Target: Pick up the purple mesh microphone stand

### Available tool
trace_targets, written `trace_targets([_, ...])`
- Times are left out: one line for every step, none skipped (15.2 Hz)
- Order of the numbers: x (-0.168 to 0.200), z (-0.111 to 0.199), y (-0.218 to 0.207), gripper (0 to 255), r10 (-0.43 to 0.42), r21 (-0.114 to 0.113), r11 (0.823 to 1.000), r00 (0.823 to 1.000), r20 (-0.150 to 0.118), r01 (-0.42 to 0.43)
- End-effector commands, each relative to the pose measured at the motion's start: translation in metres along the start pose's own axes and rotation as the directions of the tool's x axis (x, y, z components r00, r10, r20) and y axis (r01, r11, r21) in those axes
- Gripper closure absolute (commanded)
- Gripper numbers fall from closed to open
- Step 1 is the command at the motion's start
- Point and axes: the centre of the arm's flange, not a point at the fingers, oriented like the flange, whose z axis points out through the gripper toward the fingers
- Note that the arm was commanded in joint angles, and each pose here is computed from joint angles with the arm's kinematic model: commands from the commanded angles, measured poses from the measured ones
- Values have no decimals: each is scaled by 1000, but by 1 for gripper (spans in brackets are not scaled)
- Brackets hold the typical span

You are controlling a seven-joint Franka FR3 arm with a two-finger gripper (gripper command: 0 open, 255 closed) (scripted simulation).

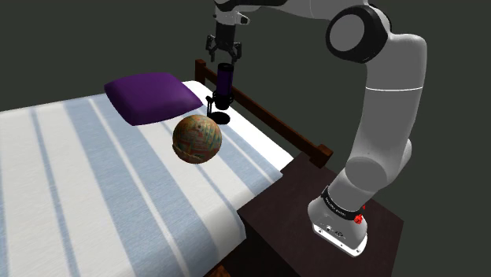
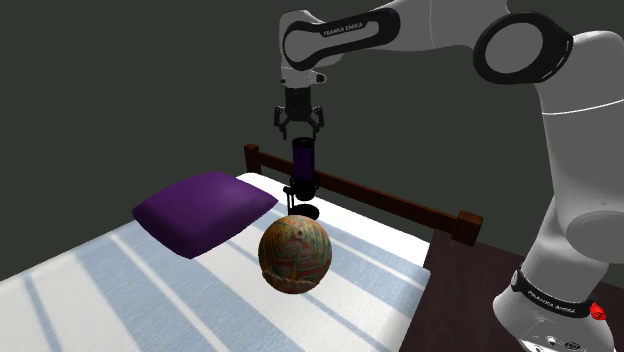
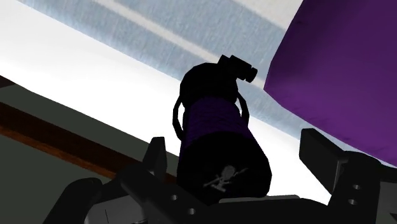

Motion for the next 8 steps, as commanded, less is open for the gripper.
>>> trace_targets([1, 9, -1, 0, 5, 1, 1000, 1000, 0, -5])
trace_targets([1, 15, -1, 0, 5, 1, 1000, 1000, 0, -5])
trace_targets([1, 20, -1, 0, 5, 1, 1000, 1000, 0, -5])
trace_targets([1, 25, -1, 0, 5, 1, 1000, 1000, 0, -5])
trace_targets([1, 34, -1, 0, 5, 1, 1000, 1000, 0, -5])
trace_targets([1, 34, -1, 0, 5, 1, 1000, 1000, 0, -5])
trace_targets([1, 34, -1, 0, 5, 1, 1000, 1000, 0, -5])
trace_targets([1, 34, -1, 255, 5, 1, 1000, 1000, 0, -5])
